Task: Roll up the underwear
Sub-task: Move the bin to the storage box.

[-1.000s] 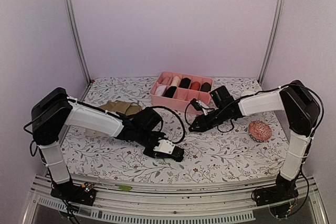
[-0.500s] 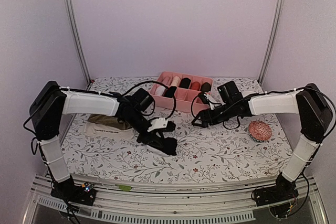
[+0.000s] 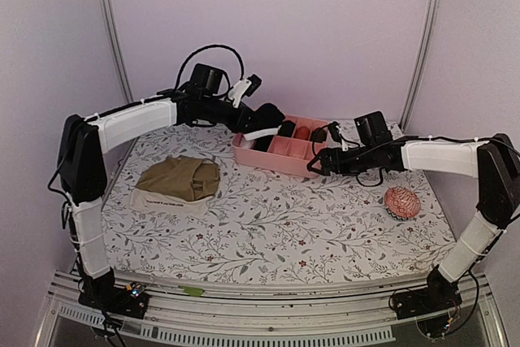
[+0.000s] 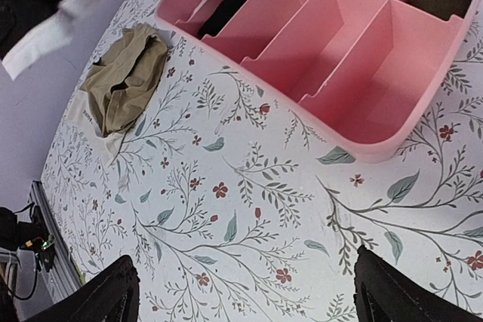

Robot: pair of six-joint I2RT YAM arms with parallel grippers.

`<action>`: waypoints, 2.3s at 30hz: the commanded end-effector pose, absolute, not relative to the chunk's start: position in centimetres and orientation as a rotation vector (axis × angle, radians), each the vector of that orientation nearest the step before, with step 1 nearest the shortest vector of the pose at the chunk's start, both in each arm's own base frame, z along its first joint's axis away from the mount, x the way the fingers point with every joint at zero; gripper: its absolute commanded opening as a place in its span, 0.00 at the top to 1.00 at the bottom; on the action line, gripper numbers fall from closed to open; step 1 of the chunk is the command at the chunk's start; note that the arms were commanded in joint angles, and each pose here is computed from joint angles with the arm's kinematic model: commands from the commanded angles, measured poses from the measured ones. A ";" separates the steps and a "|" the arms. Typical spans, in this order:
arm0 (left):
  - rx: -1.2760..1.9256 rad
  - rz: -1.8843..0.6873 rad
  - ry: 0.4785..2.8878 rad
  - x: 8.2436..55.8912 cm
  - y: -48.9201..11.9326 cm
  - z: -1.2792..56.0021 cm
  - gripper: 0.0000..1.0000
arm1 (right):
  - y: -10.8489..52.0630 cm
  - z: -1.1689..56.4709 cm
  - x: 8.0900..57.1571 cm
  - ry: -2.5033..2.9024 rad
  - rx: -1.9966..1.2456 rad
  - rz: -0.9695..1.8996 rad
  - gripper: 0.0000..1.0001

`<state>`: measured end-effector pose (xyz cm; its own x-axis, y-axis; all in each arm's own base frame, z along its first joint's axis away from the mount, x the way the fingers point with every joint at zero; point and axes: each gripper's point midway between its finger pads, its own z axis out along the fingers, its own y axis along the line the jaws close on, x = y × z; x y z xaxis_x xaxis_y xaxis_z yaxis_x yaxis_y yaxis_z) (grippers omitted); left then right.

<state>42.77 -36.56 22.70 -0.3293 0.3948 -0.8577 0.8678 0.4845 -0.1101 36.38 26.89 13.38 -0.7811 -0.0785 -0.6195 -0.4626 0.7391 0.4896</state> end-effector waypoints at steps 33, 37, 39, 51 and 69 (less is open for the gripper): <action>0.577 0.177 1.787 56.4 -39.5 17.1 1.00 | 23.4 14.7 41.2 2.353 -0.146 0.717 0.01; 0.614 0.228 1.725 57.0 -40.2 17.7 1.00 | 23.5 14.7 41.4 2.353 -0.150 0.722 0.01; 0.652 0.241 1.728 56.7 -40.7 16.6 1.00 | 23.5 14.7 41.5 2.355 -0.150 0.718 0.01; 0.857 0.233 1.868 51.5 -43.1 10.2 1.00 | 23.3 14.1 41.7 2.367 -0.148 0.706 0.01; 0.726 -0.142 2.380 51.8 -39.0 4.3 1.00 | 23.5 13.8 42.0 2.374 -0.167 0.735 0.01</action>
